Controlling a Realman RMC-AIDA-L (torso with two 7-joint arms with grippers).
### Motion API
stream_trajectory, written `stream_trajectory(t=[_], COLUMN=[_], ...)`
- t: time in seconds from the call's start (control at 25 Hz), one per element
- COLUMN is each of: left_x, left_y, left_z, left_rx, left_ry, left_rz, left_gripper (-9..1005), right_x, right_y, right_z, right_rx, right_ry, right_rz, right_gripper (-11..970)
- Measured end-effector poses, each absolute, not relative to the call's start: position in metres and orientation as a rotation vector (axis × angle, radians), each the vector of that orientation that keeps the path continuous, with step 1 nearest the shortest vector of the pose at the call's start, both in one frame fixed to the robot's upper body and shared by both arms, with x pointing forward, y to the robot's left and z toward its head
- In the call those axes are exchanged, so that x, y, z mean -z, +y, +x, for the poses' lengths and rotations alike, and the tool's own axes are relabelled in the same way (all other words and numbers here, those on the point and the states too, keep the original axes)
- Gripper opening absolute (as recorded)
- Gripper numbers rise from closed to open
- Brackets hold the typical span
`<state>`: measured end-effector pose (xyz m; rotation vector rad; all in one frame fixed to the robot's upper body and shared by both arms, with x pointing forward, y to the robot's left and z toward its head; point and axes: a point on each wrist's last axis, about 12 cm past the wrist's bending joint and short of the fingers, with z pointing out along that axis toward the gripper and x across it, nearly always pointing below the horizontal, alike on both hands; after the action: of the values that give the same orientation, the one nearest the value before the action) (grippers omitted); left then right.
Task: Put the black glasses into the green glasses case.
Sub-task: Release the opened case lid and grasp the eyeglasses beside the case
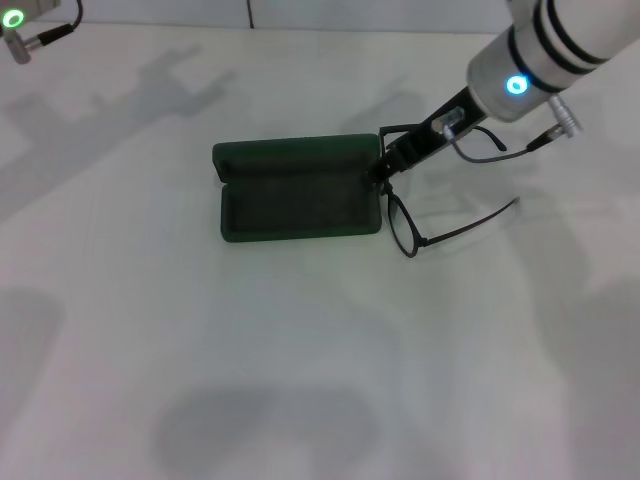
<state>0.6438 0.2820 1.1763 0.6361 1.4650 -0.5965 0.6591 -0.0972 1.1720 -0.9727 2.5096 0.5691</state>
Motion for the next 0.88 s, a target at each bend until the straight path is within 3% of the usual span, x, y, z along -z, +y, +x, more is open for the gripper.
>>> stream_trajectory(t=[0.4, 0.88], left_x=[-1.175, -1.169], left_y=[0.281, 0.277], left_z=[0.643, 0.647], left_rx=[0.575, 0.524], left_ry=[1.459, 1.49], left_rz=[0.656, 0.681], left_gripper=[720, 720], right_x=[-1.158, -1.15], right_y=[-0.084, -0.091], right_z=[0.653, 0.651], right_rx=[-0.491, -0.431], right_ry=[2.495, 2.502], right_rz=[-1.019, -1.045], right_gripper=[708, 503])
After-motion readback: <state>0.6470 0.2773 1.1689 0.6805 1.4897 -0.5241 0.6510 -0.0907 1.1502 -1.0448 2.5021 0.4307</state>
